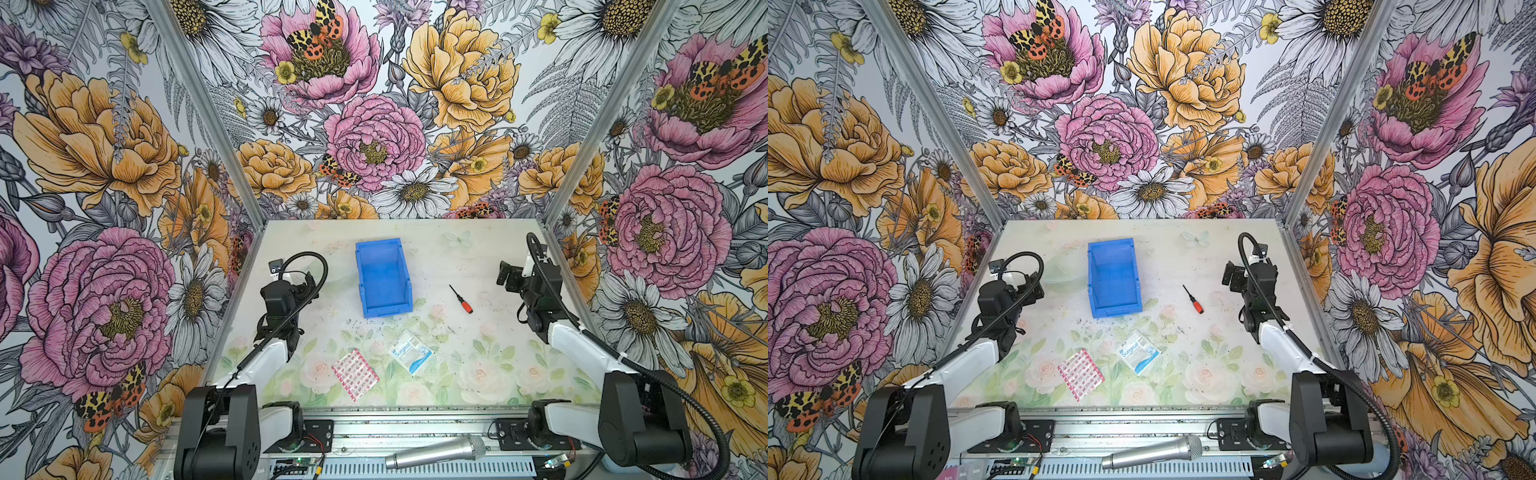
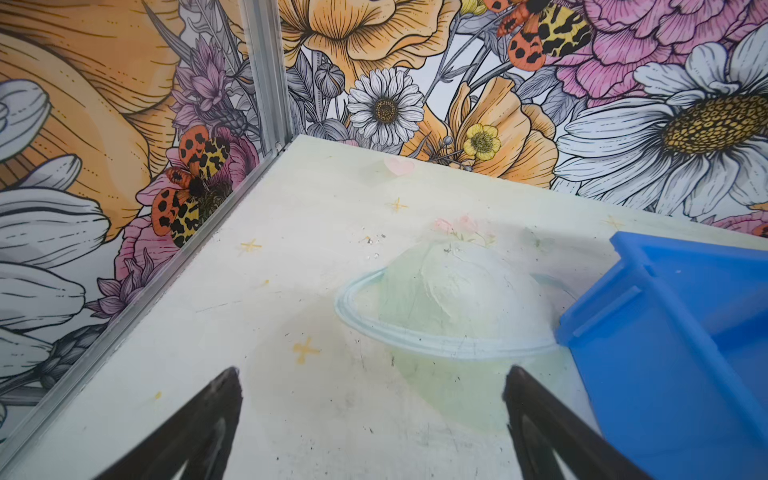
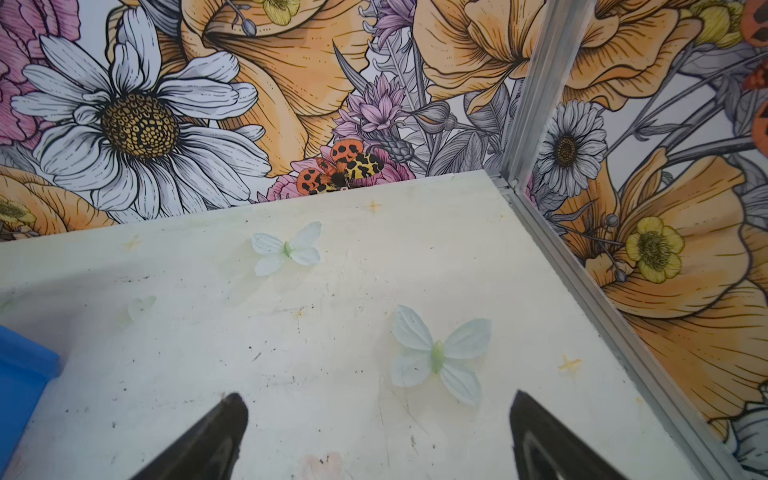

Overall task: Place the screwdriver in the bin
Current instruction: 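Reach the right gripper to the red-handled screwdriver and grasp its handle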

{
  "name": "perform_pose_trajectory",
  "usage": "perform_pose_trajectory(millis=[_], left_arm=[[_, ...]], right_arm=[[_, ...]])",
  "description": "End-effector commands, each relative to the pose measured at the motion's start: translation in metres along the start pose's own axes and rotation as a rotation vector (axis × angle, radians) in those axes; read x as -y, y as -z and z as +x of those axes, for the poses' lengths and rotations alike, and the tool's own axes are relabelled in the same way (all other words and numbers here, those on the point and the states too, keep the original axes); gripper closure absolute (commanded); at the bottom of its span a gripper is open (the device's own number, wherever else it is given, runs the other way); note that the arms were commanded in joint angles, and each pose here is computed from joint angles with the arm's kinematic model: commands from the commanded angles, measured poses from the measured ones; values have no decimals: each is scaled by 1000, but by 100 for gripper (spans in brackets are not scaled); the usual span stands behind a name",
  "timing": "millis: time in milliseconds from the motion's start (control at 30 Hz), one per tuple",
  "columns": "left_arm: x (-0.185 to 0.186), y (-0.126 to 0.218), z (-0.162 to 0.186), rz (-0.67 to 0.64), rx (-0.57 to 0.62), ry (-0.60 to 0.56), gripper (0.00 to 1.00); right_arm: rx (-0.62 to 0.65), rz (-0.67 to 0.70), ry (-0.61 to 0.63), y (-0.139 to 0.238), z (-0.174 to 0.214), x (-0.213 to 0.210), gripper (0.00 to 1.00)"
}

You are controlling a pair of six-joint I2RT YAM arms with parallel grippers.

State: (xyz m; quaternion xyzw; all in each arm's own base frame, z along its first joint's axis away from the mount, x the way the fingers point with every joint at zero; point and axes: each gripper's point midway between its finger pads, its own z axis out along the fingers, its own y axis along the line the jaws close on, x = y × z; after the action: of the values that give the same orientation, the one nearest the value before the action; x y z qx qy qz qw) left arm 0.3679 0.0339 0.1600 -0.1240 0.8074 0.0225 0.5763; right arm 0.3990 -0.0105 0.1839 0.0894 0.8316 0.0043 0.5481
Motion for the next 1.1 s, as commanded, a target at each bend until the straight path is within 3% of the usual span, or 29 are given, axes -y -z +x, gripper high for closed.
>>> perform_pose_trajectory(millis=[0, 233, 433, 733, 1067], left_arm=[[8, 9, 9, 24, -95, 21, 1], [23, 23, 8, 87, -204, 73, 1], [50, 34, 9, 204, -303, 158, 1], [79, 49, 23, 317, -352, 192, 1], [86, 58, 27, 340, -343, 176, 1]], right_arm=[[-187, 15, -83, 7, 15, -4, 1], [-409, -147, -8, -1, 31, -59, 0], [-524, -170, 63, -9, 52, -84, 1], [-745, -204, 108, -17, 104, -100, 1], [-889, -234, 166, -17, 154, -116, 4]])
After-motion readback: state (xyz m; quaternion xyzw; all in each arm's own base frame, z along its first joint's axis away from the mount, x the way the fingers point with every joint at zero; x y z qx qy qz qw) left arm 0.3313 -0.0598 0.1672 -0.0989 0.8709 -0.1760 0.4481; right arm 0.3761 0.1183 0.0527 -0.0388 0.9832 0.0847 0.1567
